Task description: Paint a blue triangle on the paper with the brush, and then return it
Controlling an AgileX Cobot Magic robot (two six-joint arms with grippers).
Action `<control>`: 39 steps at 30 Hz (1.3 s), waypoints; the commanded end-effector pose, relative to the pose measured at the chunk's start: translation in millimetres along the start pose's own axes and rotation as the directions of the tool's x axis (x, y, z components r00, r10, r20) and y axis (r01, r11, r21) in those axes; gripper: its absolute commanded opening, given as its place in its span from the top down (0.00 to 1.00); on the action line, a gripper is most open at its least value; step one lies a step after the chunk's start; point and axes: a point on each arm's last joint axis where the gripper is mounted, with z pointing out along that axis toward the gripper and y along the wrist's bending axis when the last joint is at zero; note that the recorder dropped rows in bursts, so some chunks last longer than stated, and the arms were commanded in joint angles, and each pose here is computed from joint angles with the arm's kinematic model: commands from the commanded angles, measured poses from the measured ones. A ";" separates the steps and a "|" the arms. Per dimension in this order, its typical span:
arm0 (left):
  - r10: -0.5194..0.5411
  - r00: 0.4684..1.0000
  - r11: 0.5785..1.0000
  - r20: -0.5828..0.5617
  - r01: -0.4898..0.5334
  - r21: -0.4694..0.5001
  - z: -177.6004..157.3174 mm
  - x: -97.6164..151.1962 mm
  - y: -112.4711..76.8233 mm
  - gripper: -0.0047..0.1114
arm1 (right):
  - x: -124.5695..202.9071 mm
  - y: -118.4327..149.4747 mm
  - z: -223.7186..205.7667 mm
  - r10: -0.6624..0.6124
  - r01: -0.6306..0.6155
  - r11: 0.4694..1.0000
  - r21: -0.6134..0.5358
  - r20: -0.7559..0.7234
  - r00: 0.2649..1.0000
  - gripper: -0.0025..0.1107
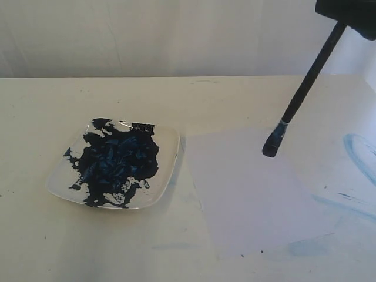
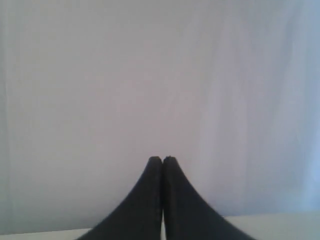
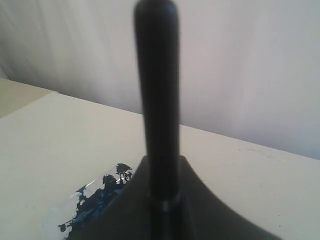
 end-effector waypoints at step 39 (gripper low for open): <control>0.483 0.490 0.688 -0.726 0.300 0.661 160.8 216.3 -192.4 0.96 | 0.0 -10.3 -2.7 0.000 0.000 0.993 0.116 0.001 1.000 0.98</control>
